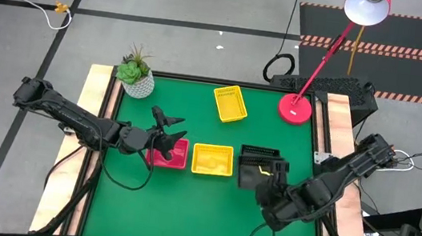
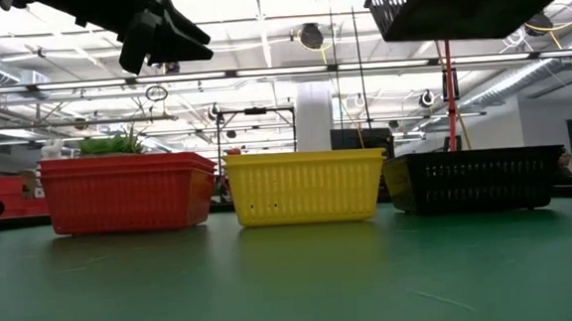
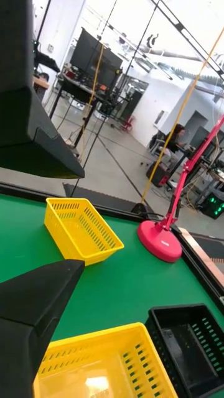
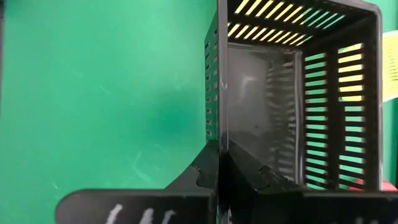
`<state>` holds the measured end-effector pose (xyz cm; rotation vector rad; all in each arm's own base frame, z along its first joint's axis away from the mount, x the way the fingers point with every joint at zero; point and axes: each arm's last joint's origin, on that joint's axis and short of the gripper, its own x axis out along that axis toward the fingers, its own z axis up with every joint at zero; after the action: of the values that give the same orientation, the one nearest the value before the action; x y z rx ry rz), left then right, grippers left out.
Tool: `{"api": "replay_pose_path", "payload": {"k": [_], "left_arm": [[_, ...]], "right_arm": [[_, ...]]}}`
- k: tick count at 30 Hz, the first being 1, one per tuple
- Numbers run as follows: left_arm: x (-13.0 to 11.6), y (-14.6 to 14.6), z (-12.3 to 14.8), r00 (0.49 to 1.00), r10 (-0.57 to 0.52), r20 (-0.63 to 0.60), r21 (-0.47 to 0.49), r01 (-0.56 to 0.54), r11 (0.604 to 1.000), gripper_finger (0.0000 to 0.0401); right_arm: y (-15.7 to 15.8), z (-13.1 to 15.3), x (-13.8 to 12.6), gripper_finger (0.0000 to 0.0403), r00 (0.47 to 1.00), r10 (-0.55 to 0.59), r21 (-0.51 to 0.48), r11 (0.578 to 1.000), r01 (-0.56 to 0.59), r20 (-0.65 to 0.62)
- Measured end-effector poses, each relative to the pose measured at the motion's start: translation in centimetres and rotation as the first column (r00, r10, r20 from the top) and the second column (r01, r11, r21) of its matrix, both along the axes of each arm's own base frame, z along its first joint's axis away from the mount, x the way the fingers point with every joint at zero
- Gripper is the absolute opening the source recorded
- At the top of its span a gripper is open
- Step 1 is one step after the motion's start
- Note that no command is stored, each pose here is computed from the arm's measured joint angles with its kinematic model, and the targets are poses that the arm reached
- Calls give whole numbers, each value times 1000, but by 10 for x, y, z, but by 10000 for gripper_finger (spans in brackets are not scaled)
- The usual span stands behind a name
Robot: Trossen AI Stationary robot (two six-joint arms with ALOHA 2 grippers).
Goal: Stack baskets by color
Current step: Stack the black bin on top of the black bin
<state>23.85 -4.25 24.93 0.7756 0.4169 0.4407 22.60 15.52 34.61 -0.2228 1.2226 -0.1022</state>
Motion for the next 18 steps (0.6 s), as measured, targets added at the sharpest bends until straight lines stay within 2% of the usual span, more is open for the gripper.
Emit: {"api": "replay_pose_path", "payload": {"k": [7,18], "left_arm": [[0,0,0,1000,0,0,0,0,1000,225],[0,2,0,1000,7,3,-4,-7,1000,225]], "right_arm": [[-15,-21,-7,6,999,-27,-32,999,25,-42],[-45,-49,-25,6,1000,-23,-6,1000,23,11]]}}
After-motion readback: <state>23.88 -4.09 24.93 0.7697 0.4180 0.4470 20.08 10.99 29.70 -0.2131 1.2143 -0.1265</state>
